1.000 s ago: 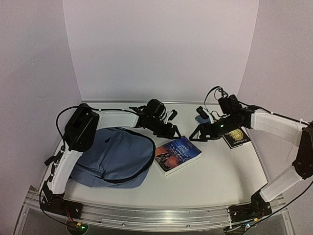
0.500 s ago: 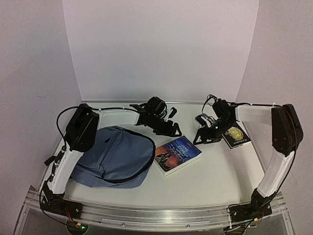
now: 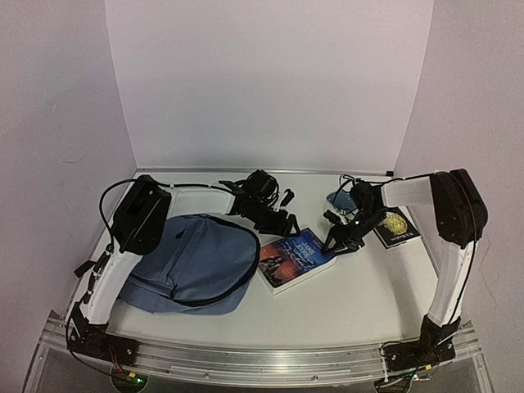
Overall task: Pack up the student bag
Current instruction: Pick up the book from the center of the board.
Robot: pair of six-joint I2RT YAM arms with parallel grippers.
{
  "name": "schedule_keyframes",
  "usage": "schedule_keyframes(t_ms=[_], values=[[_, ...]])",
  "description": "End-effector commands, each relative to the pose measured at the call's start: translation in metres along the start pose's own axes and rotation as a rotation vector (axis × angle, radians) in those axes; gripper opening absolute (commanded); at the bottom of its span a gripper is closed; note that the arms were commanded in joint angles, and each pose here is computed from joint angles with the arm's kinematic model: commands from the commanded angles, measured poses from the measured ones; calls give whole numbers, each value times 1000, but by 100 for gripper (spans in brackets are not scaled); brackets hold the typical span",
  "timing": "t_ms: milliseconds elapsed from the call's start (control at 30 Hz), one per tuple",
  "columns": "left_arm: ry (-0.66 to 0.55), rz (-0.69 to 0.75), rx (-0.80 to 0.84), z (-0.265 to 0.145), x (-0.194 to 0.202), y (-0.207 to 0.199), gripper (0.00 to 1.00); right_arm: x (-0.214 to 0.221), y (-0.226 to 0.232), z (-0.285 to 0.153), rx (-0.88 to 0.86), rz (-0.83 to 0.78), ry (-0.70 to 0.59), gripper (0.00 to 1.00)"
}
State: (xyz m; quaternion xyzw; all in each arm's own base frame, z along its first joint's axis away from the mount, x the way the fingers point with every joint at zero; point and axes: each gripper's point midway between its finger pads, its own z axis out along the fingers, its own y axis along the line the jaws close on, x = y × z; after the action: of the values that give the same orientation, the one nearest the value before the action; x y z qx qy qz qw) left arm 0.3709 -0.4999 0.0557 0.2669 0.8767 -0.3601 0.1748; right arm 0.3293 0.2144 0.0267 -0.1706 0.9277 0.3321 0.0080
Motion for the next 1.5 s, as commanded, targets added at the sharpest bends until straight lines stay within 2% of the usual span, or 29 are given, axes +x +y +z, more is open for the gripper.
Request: schedule_keyframes(t_ms=[0, 233, 433, 600, 700, 767, 833, 967, 1000, 1200, 1467], values=[[13, -4, 8, 10, 8, 4, 75, -8, 42, -31, -99, -39, -71, 38], [23, -20, 30, 17, 13, 6, 73, -5, 62, -38, -185, 13, -74, 26], [23, -21, 37, 18, 13, 4, 73, 6, 39, -11, -166, 75, -2, 31], [21, -19, 35, 15, 13, 4, 73, 10, 31, -1, -165, 120, 28, 41], [14, -17, 31, 12, 12, 3, 73, 17, 20, 6, -128, 142, 49, 43], [4, -14, 31, 7, 9, 0, 73, 20, 17, 8, -120, 145, 56, 39], [-4, -9, 35, 2, 7, -3, 73, 18, 21, 6, -132, 141, 50, 25], [-38, 33, 58, -20, 1, -19, 73, 11, 37, -9, -166, 110, 9, 2], [-54, 54, 61, -28, 0, -24, 73, 10, 42, -15, -173, 98, -4, 0], [-119, 227, -5, -58, 7, -48, 75, 6, 63, -33, -219, 89, -46, 0], [-140, 469, -175, -45, 38, -76, 78, -3, 76, -44, -256, 106, -89, 0]])
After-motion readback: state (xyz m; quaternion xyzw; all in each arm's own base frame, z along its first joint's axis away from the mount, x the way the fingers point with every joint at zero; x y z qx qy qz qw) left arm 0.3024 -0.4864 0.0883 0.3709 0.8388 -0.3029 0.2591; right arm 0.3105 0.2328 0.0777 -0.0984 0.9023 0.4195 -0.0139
